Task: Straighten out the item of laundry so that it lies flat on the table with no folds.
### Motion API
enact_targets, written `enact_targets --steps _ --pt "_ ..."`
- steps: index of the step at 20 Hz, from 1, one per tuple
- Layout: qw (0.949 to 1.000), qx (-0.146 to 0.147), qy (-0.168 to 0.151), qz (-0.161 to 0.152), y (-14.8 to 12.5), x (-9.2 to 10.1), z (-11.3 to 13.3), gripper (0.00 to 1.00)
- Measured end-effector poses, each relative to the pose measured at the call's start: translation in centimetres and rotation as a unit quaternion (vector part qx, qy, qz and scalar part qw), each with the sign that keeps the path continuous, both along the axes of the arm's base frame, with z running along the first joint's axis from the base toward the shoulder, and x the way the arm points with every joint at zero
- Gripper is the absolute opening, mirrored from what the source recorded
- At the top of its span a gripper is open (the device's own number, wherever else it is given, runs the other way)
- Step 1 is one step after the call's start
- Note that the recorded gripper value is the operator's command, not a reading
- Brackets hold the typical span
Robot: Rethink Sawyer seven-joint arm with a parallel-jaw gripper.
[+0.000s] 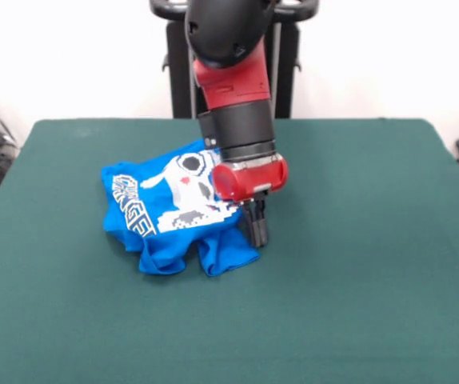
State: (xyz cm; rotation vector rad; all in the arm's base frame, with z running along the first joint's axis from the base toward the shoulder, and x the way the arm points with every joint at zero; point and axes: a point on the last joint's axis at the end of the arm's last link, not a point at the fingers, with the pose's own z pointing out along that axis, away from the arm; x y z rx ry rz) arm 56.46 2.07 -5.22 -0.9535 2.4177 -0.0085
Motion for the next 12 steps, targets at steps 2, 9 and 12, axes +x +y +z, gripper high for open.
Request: enact_targets --steps 2,9,12 --pt "1.0000 0.001 -0.002 -0.002 0.0 -0.1 0.7 0.00" --pt "0.9997 -0.011 0.002 0.021 -0.4 -1.1 3.5 0.00" --pt "0.9983 -0.028 0.012 0.049 -0.4 -1.7 4.5 0.00"
